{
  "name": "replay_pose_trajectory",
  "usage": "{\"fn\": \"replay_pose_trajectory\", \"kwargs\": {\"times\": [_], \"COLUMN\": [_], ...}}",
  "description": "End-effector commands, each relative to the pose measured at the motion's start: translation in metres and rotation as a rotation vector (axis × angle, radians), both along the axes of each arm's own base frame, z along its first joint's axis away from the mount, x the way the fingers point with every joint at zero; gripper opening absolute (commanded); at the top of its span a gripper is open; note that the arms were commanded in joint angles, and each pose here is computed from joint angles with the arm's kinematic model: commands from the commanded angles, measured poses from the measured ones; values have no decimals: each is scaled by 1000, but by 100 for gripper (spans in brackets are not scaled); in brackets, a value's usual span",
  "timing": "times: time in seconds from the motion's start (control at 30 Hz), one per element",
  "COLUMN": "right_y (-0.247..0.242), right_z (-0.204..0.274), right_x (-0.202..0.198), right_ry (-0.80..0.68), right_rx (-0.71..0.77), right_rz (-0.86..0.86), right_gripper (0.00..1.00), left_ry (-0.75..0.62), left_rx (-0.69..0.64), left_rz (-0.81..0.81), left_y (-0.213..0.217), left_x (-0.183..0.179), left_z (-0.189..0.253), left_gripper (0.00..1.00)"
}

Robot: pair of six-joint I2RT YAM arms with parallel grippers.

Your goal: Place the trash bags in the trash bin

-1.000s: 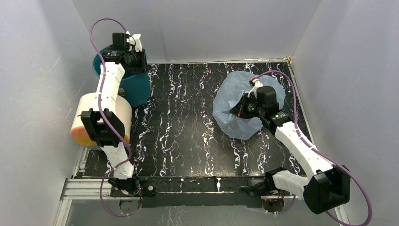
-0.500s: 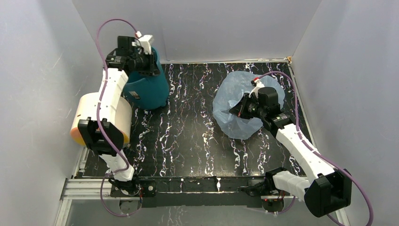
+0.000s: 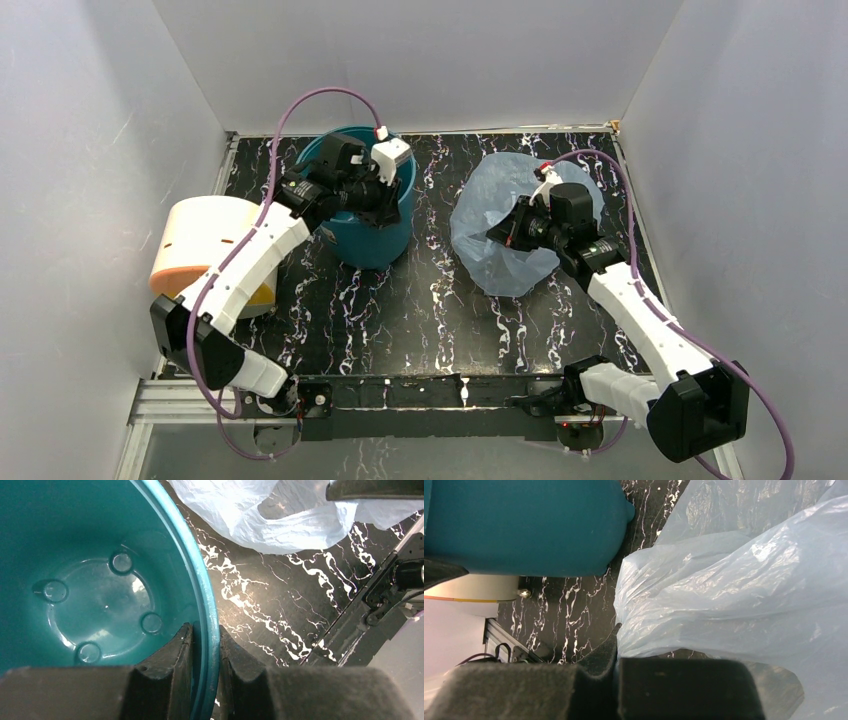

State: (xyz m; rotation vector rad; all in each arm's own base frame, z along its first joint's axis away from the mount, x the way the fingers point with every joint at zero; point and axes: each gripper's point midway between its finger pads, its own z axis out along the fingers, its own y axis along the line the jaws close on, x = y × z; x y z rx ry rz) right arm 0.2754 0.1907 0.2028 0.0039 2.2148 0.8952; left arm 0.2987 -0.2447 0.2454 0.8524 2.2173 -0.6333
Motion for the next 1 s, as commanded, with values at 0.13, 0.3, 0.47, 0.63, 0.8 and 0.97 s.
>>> {"fn": "replay_pose_trajectory", "kwargs": {"times": [0.13,0.3,0.47,0.63,0.8,0.97], "right_y": [13,18,18,20,19,17], "right_z": [37,35,45,54,63,66], "right_x": [7,12,12,-1,-14,-22], "right_ry": [-64,-40,-68,-148,-219,-232], "right_rx": [67,67,56,60,45,42], "right_rz": [45,60,76,153,213,234], "right_gripper": [0,0,0,0,0,0], "left_ry": [109,98,40,-64,-145,-140], "left_rx": [-107,-55,-67,-100,-193,-275], "left_rz": [-164,-159,-97,-11,35,-21], "left_y": [-23,-16,-11,-3,-2,-8], "left_x": [-56,-57,-51,-40,-39,-57], "left_z": [18,12,14,31,58,73], "left_gripper": [1,0,39,68,82,86]}}
